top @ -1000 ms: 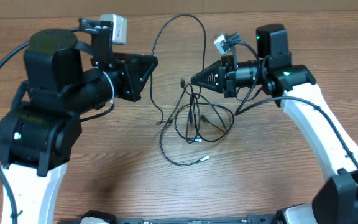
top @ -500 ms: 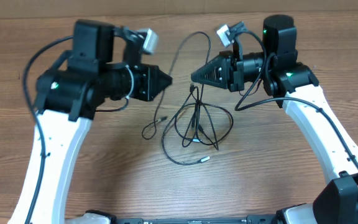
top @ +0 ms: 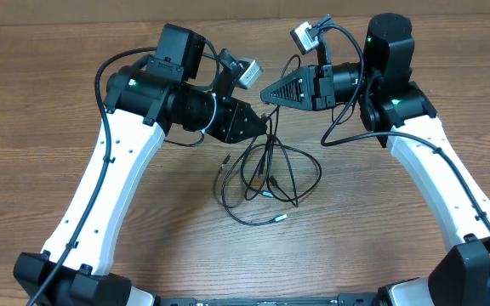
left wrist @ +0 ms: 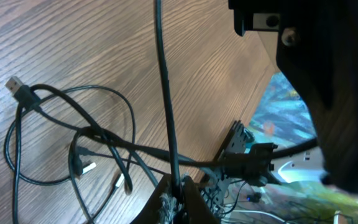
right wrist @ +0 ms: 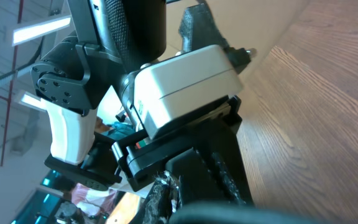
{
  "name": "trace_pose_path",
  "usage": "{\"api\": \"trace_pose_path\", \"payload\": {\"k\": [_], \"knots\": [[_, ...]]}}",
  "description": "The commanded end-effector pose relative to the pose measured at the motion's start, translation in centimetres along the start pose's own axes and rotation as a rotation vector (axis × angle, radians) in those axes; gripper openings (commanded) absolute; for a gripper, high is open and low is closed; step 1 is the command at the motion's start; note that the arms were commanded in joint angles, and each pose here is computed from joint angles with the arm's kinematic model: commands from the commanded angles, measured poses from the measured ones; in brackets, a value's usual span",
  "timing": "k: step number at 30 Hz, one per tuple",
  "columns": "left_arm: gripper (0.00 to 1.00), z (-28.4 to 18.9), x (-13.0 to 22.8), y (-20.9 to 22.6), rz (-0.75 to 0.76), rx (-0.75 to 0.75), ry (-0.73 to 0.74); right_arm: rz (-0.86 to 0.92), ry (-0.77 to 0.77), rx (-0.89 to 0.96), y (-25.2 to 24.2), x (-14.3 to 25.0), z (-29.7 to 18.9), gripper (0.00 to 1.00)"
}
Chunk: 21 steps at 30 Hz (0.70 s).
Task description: Untangle cables
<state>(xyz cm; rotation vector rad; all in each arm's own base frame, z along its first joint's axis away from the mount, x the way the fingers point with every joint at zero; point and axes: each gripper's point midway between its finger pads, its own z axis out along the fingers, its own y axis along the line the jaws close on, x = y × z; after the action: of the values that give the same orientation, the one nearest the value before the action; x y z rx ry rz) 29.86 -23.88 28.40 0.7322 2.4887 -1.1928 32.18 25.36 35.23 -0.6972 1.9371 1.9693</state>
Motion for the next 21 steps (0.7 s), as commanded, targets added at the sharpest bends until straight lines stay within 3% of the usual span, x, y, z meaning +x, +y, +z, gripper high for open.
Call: {"api": "trace_pose_path", "payload": {"k": [1, 6, 10, 15, 17, 21], "knots": [[0.05, -0.2, 0.3, 1.2, 0.041, -0.091, 0.016, 0.002, -0.01, 0.009, -0.1, -0.1, -0.1, 0.04], [0.04, -0.9, 2.5, 5.3, -0.087, -0.331, 0.099, 0.035, -0.011, 0.09, -3.6, 1.8, -0.2, 0.04], [0.05, -1.5, 4.2, 7.5, -0.162, -0.461, 0.145, 0.163, -0.032, 0.419, -10.1, 4.2, -1.7, 0.04], [0.05, -0.4, 5.5, 8.9, -0.217, -0.474, 0.172, 0.347, 0.014, 0.988, -17.1, 9.2, -8.0, 0.04], [0.05, 0.6, 6.0, 9.5, -0.246, -0.462, 0.172, 0.398, 0.051, 1.131, -17.9, 11.0, -10.1, 0.04], [0.06, 3.8, 6.7, 9.0, -0.247, -0.322, 0.169, 0.474, 0.119, 1.241, -17.9, 13.5, -12.0, 0.04]]}}
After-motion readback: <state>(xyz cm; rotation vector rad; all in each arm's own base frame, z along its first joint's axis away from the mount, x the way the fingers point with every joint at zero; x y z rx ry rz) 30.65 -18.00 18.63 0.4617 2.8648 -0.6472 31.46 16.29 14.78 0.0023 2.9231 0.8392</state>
